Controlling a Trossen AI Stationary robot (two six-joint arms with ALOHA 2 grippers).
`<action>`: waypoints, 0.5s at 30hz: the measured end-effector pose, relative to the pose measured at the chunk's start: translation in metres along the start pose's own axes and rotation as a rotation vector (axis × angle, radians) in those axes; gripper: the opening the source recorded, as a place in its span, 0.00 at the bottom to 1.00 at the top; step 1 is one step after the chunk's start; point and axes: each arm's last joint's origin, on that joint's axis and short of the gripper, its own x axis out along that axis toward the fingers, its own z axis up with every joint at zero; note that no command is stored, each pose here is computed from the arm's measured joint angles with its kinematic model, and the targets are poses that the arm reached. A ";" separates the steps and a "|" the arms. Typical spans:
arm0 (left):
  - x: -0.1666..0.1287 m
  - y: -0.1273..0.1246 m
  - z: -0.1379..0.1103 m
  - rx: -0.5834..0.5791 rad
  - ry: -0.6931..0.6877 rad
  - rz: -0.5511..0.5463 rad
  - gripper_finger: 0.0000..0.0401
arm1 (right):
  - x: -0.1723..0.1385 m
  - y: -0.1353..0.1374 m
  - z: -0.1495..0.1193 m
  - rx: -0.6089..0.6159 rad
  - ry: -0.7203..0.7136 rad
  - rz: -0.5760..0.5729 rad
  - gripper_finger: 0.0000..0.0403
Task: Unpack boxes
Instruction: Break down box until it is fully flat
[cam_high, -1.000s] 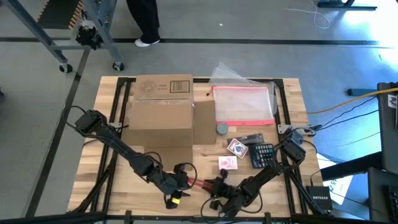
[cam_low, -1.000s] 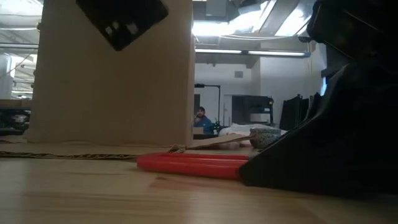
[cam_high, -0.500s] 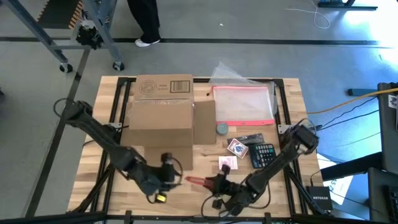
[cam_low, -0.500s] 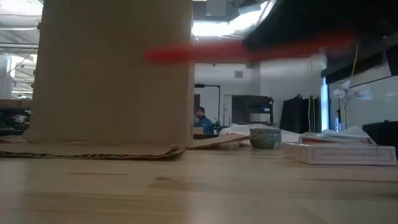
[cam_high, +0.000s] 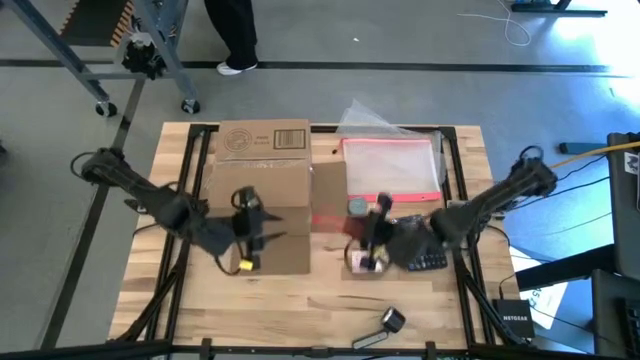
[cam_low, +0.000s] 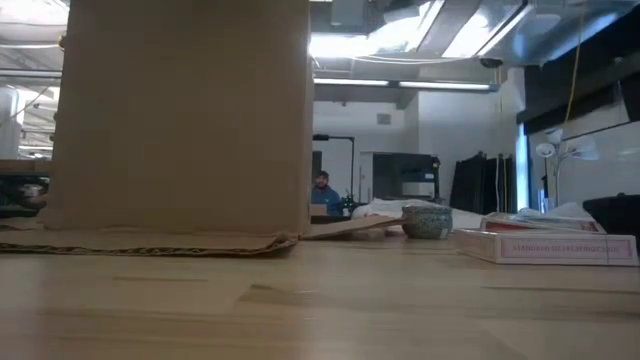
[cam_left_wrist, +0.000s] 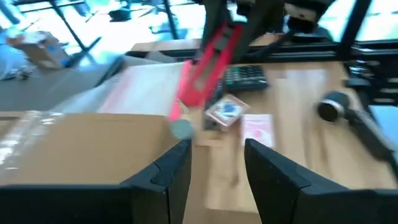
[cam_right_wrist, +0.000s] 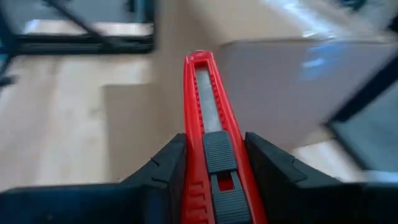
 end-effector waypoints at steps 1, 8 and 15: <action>0.002 0.005 0.001 0.002 0.001 0.016 0.35 | -0.001 -0.011 0.004 0.000 -0.002 -0.024 0.34; 0.019 0.039 0.012 0.023 0.043 0.067 0.35 | 0.001 -0.085 0.019 -0.003 0.019 -0.172 0.34; 0.019 0.099 0.030 -0.093 0.147 0.148 0.35 | 0.027 -0.140 0.020 -0.069 0.092 -0.148 0.34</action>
